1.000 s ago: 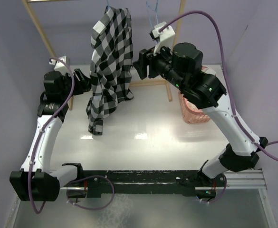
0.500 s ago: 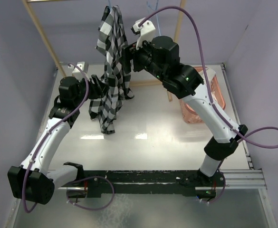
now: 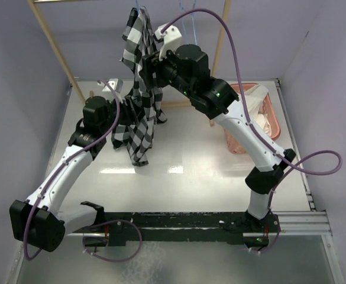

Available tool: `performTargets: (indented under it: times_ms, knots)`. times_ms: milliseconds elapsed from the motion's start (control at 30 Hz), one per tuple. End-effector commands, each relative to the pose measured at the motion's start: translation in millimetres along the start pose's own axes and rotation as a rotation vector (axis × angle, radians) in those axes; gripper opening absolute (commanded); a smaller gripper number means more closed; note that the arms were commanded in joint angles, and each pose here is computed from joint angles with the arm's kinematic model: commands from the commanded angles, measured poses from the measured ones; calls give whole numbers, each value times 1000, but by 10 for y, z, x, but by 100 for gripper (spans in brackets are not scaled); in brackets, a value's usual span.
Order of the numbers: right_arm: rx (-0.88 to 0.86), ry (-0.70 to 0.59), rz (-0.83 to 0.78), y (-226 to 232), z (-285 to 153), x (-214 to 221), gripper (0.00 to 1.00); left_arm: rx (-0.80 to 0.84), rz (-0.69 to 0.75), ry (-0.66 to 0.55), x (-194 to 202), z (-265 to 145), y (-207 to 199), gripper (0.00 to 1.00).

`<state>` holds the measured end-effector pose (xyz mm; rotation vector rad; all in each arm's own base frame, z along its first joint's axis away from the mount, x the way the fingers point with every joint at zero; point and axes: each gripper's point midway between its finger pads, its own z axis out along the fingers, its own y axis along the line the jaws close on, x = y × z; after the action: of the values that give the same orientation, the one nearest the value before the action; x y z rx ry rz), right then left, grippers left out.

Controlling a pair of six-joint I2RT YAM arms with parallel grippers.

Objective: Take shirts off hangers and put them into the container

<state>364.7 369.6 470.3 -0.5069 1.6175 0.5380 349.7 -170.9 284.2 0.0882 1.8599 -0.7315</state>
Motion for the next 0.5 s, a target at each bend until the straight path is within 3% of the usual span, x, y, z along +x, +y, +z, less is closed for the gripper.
performTargets:
  times_ms: [0, 267, 467]
  knots:
    - [-14, -102, 33, 35, -42, -342, 71, 46, 30, -48, -123, 17, -173, 55]
    - [9, -87, 34, 13, 70, -274, 69, 37, 91, 1, 35, 117, -378, 54]
    - [43, -46, 20, -41, 192, -120, 58, 36, 108, -2, 52, 80, -417, 54]
